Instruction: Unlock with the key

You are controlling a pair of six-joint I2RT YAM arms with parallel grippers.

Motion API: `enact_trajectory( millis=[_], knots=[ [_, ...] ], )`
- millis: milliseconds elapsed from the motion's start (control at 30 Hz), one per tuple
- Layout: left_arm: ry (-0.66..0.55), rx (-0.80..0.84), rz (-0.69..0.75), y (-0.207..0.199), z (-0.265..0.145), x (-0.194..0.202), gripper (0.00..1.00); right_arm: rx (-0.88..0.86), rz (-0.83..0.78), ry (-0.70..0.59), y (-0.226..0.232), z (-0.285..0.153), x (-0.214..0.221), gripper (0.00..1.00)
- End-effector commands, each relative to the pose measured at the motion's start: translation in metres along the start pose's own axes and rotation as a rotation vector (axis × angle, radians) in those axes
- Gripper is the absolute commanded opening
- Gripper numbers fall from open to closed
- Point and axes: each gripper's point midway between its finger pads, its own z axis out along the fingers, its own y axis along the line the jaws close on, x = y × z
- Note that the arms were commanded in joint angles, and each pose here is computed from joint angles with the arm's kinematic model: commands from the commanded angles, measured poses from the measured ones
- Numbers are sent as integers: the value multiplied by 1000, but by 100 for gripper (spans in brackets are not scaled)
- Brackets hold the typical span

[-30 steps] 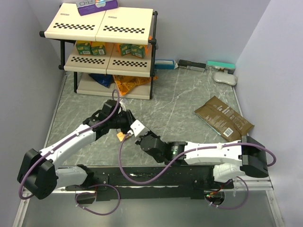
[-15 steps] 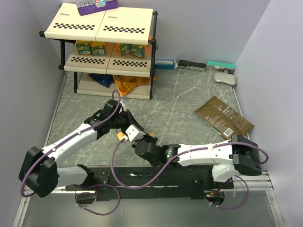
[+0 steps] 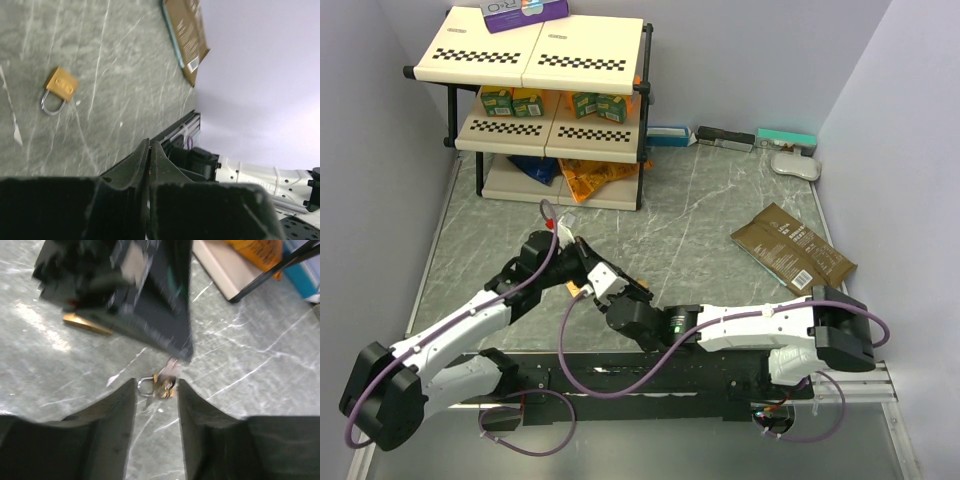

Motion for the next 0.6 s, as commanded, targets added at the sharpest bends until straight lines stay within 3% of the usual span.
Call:
enact_trajectory(
  millis=[0,133,333,400,567],
  knots=[
    [-131,98,102,-26,-7,-23,1,-42,108,-26,-6,-18,-6,52],
    [-203,127,167,-26,-16,-29,1,-128,252,-26,-10,-30,-4,62],
    [-265,196,326,-32,-33,-30,1,-431,553,-104,-13,-58,-16,64],
    [-260,251,383,-37,-39,-24,1,-550,665,-191,-20,-74,-37,65],
    [-237,402,495,-57,-52,-8,1,-725,764,-277,-26,-100,-56,65]
  ],
)
